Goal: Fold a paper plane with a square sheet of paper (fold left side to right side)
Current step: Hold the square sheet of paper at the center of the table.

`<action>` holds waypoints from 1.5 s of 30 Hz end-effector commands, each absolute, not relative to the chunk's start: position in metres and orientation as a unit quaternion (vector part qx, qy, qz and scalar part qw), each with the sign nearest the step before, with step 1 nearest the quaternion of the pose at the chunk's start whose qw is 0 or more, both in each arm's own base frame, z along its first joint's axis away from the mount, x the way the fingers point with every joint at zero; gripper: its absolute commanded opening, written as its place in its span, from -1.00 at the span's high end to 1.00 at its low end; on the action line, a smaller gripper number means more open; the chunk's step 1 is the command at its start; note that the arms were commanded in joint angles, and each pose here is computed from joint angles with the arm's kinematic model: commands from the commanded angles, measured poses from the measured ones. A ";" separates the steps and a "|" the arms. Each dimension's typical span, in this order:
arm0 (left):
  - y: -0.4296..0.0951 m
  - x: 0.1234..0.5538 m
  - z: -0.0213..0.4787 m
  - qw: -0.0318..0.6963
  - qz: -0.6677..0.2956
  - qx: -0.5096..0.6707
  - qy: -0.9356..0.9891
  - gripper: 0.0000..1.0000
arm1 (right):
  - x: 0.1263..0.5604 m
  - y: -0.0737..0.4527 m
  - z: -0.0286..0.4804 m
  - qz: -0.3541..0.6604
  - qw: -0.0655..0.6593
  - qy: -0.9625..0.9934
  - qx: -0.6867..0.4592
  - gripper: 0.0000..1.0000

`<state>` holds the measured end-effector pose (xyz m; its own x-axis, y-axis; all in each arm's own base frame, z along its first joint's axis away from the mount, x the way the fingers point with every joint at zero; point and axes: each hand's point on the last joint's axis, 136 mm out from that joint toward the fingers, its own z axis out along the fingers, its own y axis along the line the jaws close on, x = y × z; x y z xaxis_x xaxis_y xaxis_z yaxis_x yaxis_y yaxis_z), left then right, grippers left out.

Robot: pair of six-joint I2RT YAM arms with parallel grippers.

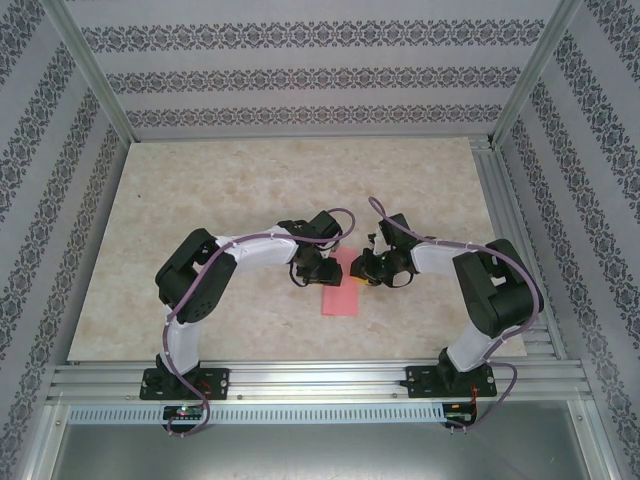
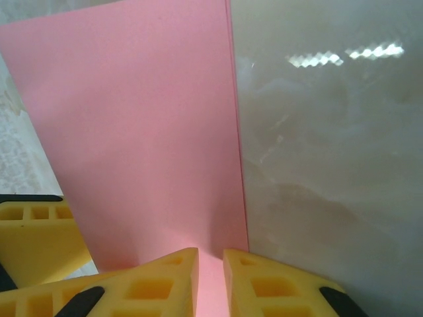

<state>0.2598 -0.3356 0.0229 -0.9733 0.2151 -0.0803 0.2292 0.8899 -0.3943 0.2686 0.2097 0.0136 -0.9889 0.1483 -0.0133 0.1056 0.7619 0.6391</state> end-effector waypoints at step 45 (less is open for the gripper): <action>-0.336 0.255 0.033 0.024 -0.260 0.103 0.960 0.61 | 0.256 0.189 -0.018 0.257 0.000 0.964 0.065 0.65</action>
<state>0.2559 -0.3507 0.0512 -0.9770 0.1760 -0.1206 0.2133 0.8031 -0.5564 0.2690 0.2090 0.0115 -0.9933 0.1153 -0.0056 0.0872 0.7814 0.6179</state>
